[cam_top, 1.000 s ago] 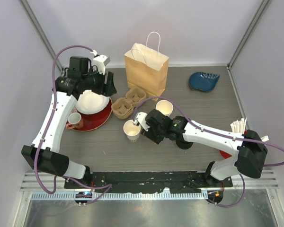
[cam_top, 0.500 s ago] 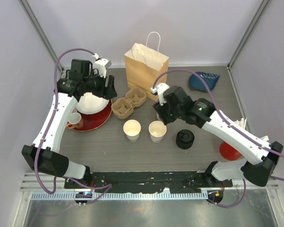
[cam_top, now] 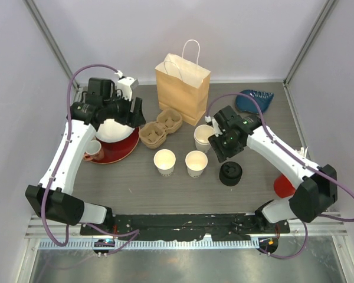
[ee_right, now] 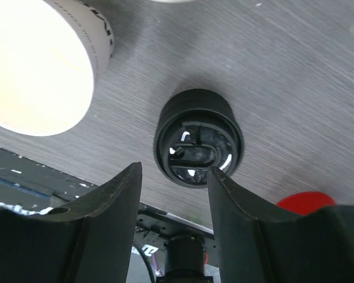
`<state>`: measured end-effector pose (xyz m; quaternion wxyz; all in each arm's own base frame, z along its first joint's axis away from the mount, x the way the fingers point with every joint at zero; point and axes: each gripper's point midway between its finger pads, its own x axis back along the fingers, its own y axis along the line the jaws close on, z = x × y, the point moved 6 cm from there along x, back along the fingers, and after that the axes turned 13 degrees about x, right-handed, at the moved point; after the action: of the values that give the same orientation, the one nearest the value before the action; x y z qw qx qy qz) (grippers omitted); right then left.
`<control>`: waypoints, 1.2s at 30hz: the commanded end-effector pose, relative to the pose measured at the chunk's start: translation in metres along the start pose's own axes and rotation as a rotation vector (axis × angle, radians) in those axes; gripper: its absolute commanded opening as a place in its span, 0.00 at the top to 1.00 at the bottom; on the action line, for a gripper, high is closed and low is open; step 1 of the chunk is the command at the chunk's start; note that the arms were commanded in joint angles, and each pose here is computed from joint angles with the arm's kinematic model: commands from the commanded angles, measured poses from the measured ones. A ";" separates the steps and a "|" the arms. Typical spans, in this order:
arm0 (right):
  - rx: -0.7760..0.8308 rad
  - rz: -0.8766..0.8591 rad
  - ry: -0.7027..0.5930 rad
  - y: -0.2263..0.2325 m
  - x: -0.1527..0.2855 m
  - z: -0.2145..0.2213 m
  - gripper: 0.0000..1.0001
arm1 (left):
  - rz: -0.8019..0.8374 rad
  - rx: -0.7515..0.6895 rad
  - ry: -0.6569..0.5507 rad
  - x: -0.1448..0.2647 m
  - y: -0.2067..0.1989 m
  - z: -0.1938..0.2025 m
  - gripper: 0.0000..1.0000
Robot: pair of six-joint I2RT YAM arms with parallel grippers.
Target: Pack the takeout coffee
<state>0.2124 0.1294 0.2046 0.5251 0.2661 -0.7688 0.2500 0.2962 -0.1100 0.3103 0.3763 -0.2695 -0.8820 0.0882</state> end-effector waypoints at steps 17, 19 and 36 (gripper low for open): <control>-0.309 0.044 -0.009 0.013 -0.014 0.023 0.59 | 0.099 -0.052 -0.068 0.009 -0.014 -0.012 0.31; -0.310 0.052 -0.012 0.013 -0.020 0.023 0.59 | 0.107 -0.054 -0.067 0.009 -0.015 -0.012 0.31; -0.275 0.071 0.025 0.021 -0.043 0.019 0.66 | 0.130 -0.062 -0.063 0.010 -0.014 -0.012 0.31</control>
<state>0.1934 0.1347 0.1563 0.5688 0.1730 -0.7868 0.1654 0.2902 -0.1145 0.3150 0.3659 -0.3132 -0.8712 0.0956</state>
